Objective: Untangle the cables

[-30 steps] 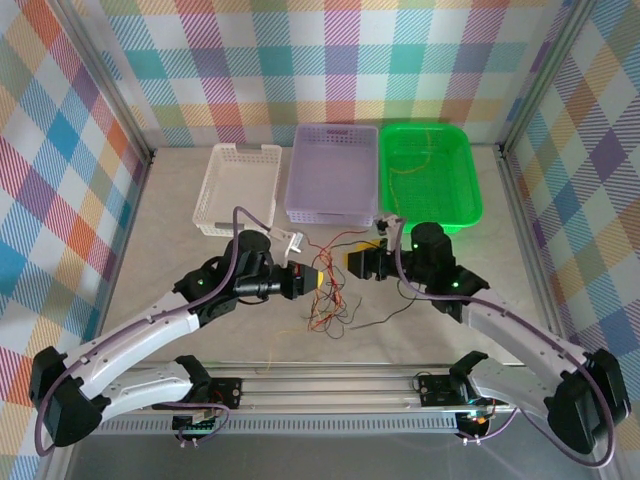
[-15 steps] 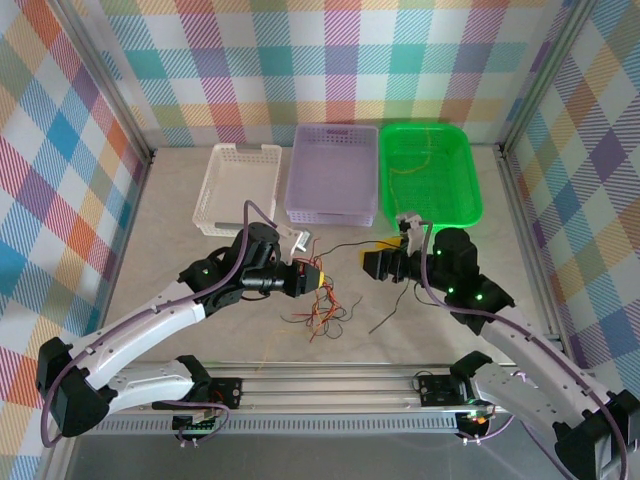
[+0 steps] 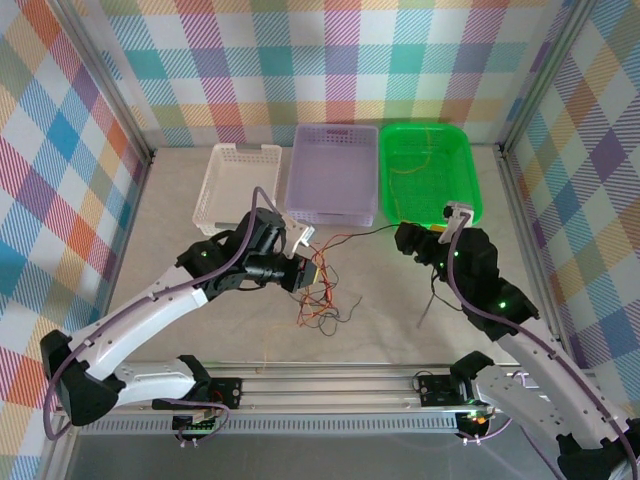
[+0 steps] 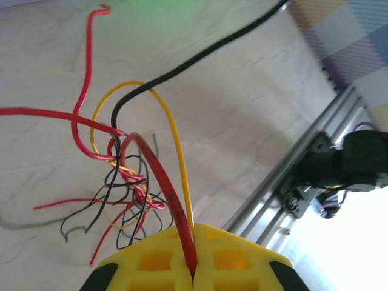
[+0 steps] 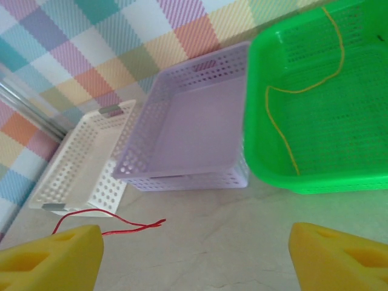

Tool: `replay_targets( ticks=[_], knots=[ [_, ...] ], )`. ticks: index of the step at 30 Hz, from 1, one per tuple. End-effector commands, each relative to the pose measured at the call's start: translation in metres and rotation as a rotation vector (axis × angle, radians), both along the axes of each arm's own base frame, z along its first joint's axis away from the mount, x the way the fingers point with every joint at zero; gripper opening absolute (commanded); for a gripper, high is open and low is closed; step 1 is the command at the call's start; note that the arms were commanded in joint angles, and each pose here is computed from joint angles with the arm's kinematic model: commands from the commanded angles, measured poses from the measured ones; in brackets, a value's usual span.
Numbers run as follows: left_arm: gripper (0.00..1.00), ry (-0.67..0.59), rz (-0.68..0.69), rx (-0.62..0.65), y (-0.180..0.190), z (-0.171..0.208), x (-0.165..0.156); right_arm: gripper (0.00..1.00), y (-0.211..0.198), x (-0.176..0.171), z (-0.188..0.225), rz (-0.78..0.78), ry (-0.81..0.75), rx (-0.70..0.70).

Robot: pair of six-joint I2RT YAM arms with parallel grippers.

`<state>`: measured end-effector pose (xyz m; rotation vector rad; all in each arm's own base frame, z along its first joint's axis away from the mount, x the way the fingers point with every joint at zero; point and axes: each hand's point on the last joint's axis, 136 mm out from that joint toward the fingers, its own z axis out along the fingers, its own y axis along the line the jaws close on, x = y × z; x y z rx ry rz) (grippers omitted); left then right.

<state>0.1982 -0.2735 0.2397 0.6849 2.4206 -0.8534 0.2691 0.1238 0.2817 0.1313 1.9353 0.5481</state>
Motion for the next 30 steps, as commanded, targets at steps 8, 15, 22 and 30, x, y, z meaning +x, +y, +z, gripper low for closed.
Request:
replay_targets(
  ticks=[8, 15, 22, 30],
  knots=[
    [0.0, -0.039, -0.047, 0.146, 0.012, 0.002, -0.001, 0.82, 0.045, -0.01, 0.023, 0.27, 0.048, 0.118],
    [0.0, -0.048, -0.106, 0.111, 0.001, 0.016, -0.003, 0.81, 0.103, -0.016, 0.026, 0.595, 0.098, 0.168],
    [0.0, -0.059, -0.113, 0.108, -0.002, 0.024, -0.001, 0.81, 0.135, -0.022, -0.022, 0.738, 0.127, 0.083],
    [0.0, -0.051, -0.139, 0.091, -0.006, 0.027, -0.005, 0.82, 0.14, -0.001, -0.059, 0.68, 0.145, 0.065]
  ],
)
